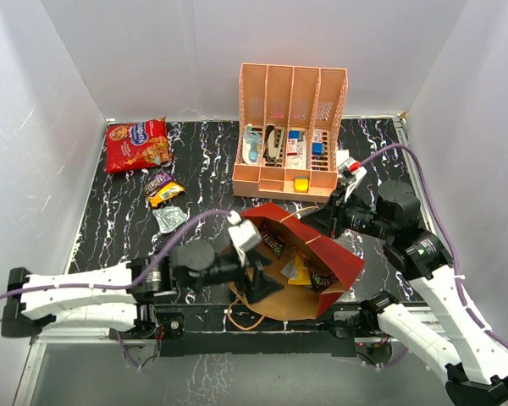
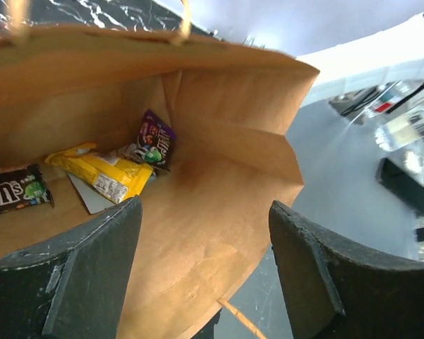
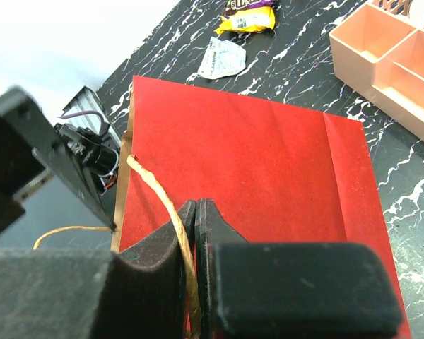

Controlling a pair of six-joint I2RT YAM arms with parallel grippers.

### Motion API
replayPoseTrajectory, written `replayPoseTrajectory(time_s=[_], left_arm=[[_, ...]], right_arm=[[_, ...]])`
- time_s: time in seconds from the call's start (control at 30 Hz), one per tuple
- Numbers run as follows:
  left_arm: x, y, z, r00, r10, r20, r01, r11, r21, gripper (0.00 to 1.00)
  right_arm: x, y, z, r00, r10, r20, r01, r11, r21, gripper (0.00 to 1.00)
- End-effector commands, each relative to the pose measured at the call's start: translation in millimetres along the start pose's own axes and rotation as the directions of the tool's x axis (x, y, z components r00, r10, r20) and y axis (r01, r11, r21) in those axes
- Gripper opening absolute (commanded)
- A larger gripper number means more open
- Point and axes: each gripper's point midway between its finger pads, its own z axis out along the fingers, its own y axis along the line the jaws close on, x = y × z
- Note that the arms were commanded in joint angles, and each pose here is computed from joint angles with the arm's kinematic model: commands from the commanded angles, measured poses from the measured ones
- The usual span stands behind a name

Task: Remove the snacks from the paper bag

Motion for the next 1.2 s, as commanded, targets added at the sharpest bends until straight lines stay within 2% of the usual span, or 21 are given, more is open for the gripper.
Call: replayPoseTrajectory(time_s=[0.0, 0.07, 0.17, 0.27, 0.43, 0.7, 0.83, 0.97, 1.17], left_arm=[[17, 20, 20, 0.996, 0.087, 0.027, -0.078, 0.966, -0.245, 0.70], [33, 37, 29, 0.997, 0.071, -0.019, -0.073, 0.935, -0.347, 0.65], [56, 80, 36, 0.998, 0.037, -0.058, -0.064, 0.812, -0.581, 0.64], [70, 98, 49, 0.991, 0.080, -0.109, -0.132, 0.740, -0.659, 0.61], [83, 110, 63, 0.992, 0.089, -0.090, -0.127, 0.701, -0.701, 0.61], [86, 133, 70, 0.979, 0.194, -0.065, -0.172, 0.606, -0.777, 0.67], [88, 143, 76, 0.975, 0.221, -0.021, -0.149, 0.578, -0.803, 0.77], [80, 153, 85, 0.965, 0.259, 0.027, -0.130, 0.570, -0.811, 0.79], [87, 173, 97, 0.954, 0.299, -0.020, -0.183, 0.526, -0.831, 0.79]], right_arm=[[-12, 5, 0, 0.998, -0.033, 0.047, 0.034, 0.999, -0.017, 0.08], [-11, 4, -1, 0.998, -0.035, 0.048, 0.035, 0.999, -0.009, 0.08], [-10, 3, -1, 0.998, -0.035, 0.048, 0.035, 0.999, -0.007, 0.08], [-10, 3, 0, 0.999, -0.031, 0.045, 0.031, 0.999, -0.010, 0.08], [-12, 5, 0, 0.998, -0.033, 0.045, 0.034, 0.999, -0.012, 0.08], [-12, 5, 1, 0.999, -0.031, 0.039, 0.032, 0.999, -0.018, 0.08], [-13, 6, 1, 0.999, -0.030, 0.038, 0.031, 0.999, -0.024, 0.08], [-14, 6, 0, 0.999, -0.030, 0.038, 0.031, 0.999, -0.020, 0.08], [-17, 8, -2, 0.999, -0.034, 0.041, 0.035, 0.999, -0.018, 0.08]])
